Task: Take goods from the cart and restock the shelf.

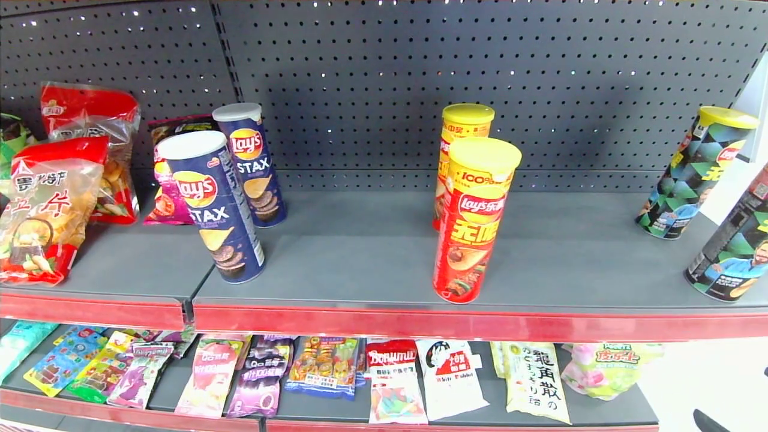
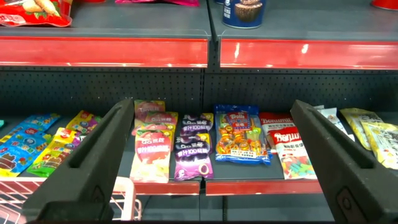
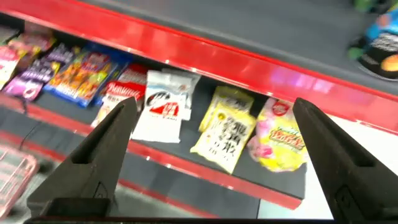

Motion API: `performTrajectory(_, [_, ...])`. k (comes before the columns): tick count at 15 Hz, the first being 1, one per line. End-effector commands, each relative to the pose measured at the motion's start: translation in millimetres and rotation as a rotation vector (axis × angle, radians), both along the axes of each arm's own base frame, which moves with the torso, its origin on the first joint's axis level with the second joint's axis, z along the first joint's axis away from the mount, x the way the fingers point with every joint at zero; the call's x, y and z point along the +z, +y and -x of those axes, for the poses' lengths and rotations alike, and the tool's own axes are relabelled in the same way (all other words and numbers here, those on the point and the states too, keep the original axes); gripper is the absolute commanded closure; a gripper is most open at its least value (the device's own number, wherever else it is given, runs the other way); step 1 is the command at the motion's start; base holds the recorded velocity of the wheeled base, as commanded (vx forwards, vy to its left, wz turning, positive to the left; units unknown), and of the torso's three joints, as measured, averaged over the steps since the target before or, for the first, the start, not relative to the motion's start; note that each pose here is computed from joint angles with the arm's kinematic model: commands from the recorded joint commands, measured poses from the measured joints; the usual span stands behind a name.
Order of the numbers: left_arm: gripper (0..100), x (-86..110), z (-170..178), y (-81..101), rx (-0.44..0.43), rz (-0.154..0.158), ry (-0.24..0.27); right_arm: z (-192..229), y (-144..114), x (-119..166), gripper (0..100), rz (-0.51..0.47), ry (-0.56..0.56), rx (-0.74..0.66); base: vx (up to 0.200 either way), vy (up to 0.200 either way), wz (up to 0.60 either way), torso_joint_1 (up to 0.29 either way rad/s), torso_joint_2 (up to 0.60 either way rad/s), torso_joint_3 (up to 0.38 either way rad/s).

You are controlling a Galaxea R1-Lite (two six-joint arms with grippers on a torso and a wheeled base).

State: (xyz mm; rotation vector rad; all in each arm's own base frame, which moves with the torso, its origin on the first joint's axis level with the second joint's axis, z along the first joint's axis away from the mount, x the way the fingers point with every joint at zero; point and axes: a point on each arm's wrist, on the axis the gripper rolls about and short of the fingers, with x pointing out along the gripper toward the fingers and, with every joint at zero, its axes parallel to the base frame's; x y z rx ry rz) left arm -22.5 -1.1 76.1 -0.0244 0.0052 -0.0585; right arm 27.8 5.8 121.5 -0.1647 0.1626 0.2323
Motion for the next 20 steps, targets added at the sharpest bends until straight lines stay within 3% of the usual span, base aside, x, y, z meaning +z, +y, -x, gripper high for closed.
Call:
performTrajectory(1, [0, 0.0, 0, 0.0, 0.000, 0.000, 0.002, 15, -3, -16, 0, -0.004, -0.051, -0.024, 0.000, 0.000, 0.00, 0.000, 0.00, 0.000])
performTrajectory(6, [0, 0.0, 0, 0.0, 0.000, 0.000, 0.002, 39, -4, -36, 0, -0.019, -0.103, -0.127, 0.000, 0.000, 0.00, 0.000, 0.00, 0.000])
performTrajectory(8, [0, 0.0, 0, 0.0, 0.000, 0.000, 0.002, 48, -4, -38, 0, -0.036, -0.158, -0.109, 0.000, 0.000, 0.00, 0.000, 0.00, 0.000])
performTrajectory(9, [0, 0.0, 0, 0.0, 0.000, 0.000, 0.002, 52, -2, -40, 0, -0.079, -0.196, -0.037, 0.000, 0.000, 0.00, 0.000, 0.00, 0.000])
performTrajectory(11, [0, 0.0, 0, 0.0, 0.000, 0.000, 0.002, 52, -1, -40, 0, -0.215, -0.174, -0.035, 0.000, 0.000, 0.00, 0.000, 0.00, 0.000])
performTrajectory(13, [0, 0.0, 0, 0.0, 0.000, 0.000, 0.002, 52, -2, -39, 0, -0.241, -0.172, -0.053, 0.000, 0.000, 0.00, 0.000, 0.00, 0.000])
performTrajectory(16, [0, 0.0, 0, 0.0, 0.000, 0.000, 0.002, 52, -6, -40, 0, -0.102, -0.207, -0.225, 0.000, 0.000, 0.00, 0.000, 0.00, 0.000])
performTrajectory(20, [0, 0.0, 0, 0.0, 0.000, 0.000, 0.002, 51, -6, -41, 0, -0.157, -0.195, -0.238, 0.000, 0.000, 0.00, 0.000, 0.00, 0.000])
